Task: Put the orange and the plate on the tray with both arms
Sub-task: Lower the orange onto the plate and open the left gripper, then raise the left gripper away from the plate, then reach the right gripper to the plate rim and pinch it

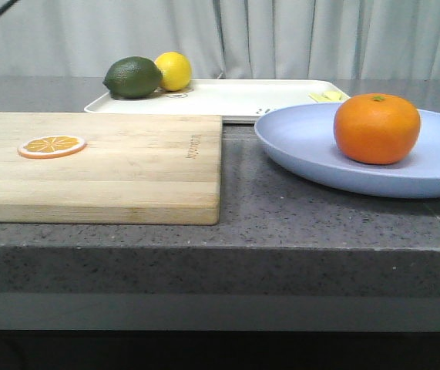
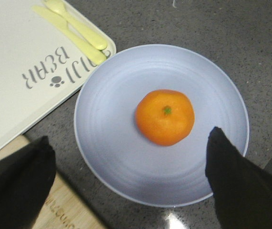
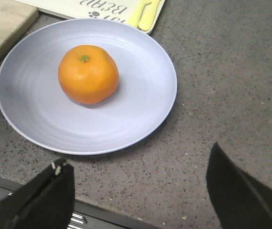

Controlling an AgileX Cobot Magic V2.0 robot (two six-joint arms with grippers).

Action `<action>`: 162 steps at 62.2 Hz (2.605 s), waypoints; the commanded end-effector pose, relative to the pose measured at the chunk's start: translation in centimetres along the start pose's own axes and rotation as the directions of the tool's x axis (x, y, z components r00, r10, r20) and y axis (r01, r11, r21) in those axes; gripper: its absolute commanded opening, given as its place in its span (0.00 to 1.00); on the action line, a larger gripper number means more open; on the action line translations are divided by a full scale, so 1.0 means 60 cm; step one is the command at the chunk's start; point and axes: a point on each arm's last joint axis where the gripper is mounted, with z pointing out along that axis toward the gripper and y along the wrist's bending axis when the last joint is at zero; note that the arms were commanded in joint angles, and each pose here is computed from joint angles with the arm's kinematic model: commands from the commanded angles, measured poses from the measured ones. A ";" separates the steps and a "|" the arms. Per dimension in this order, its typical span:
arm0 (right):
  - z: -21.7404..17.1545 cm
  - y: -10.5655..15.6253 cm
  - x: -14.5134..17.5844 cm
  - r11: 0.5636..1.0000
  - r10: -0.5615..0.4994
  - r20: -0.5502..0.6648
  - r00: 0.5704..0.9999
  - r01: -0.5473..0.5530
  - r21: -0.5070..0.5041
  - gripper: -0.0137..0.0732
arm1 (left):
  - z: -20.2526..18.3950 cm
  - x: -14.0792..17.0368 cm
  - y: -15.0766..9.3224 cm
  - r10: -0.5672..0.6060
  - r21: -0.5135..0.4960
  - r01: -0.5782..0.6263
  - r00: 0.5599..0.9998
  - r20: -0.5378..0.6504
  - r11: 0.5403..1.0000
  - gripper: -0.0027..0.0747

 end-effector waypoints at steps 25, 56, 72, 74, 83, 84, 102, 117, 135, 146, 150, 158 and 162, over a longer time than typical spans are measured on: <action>-0.007 -0.001 -0.025 1.000 -0.003 0.091 0.996 0.003 0.004 0.83 | -0.181 0.163 0.105 -0.218 -0.113 0.249 0.948 0.234 0.962 0.84; 0.006 0.000 -0.013 0.999 0.033 0.053 0.998 -0.033 -0.002 0.83 | -0.228 0.373 0.063 -0.193 -0.148 0.235 0.948 0.252 0.961 0.84; 0.036 -0.001 -0.035 0.992 0.128 -0.069 0.989 -0.128 0.005 0.83 | -0.238 0.374 0.062 -0.184 -0.146 0.234 0.938 0.294 0.961 0.84; 0.043 -0.002 -0.040 0.992 0.129 -0.097 0.987 -0.129 0.008 0.83 | -0.238 0.373 0.062 -0.183 -0.146 0.234 0.937 0.296 0.961 0.84; 0.079 -0.006 -0.068 0.992 0.126 -0.249 0.960 -0.121 0.034 0.83 | -0.238 0.371 0.062 -0.180 -0.146 0.234 0.934 0.308 0.961 0.84; 0.085 -0.009 -0.072 0.992 0.123 -0.266 0.956 -0.116 0.044 0.83 | -0.238 0.371 0.062 -0.180 -0.146 0.234 0.934 0.308 0.961 0.84; 0.134 -0.105 -0.096 0.931 0.315 -0.304 0.899 -0.232 0.281 0.83 | -0.238 0.371 0.062 -0.175 -0.151 0.230 0.935 0.308 0.961 0.84; 0.189 -0.105 -0.059 0.866 0.484 -0.399 0.779 -0.491 0.092 0.83 | -0.238 0.371 0.063 -0.172 -0.154 0.228 0.936 0.307 0.961 0.84; 0.264 -0.095 -0.029 0.723 0.626 -0.417 0.659 -0.691 -0.008 0.83 | -0.239 0.371 0.063 -0.168 -0.158 0.224 0.936 0.309 0.962 0.84; 0.281 -0.098 -0.022 0.698 0.649 -0.428 0.629 -0.716 0.005 0.80 | -0.239 0.371 0.063 -0.168 -0.158 0.224 0.936 0.309 0.962 0.84; 0.283 -0.099 -0.021 0.697 0.651 -0.426 0.628 -0.717 0.009 0.74 | -0.239 0.371 0.063 -0.167 -0.159 0.224 0.936 0.308 0.962 0.84; 0.284 -0.101 -0.023 0.698 0.657 -0.410 0.633 -0.716 0.013 0.58 | -0.239 0.370 0.064 -0.165 -0.160 0.223 0.935 0.314 0.962 0.84; 0.284 -0.102 -0.023 0.698 0.658 -0.405 0.634 -0.716 0.015 0.51 | -0.239 0.370 0.064 -0.164 -0.160 0.223 0.935 0.315 0.962 0.84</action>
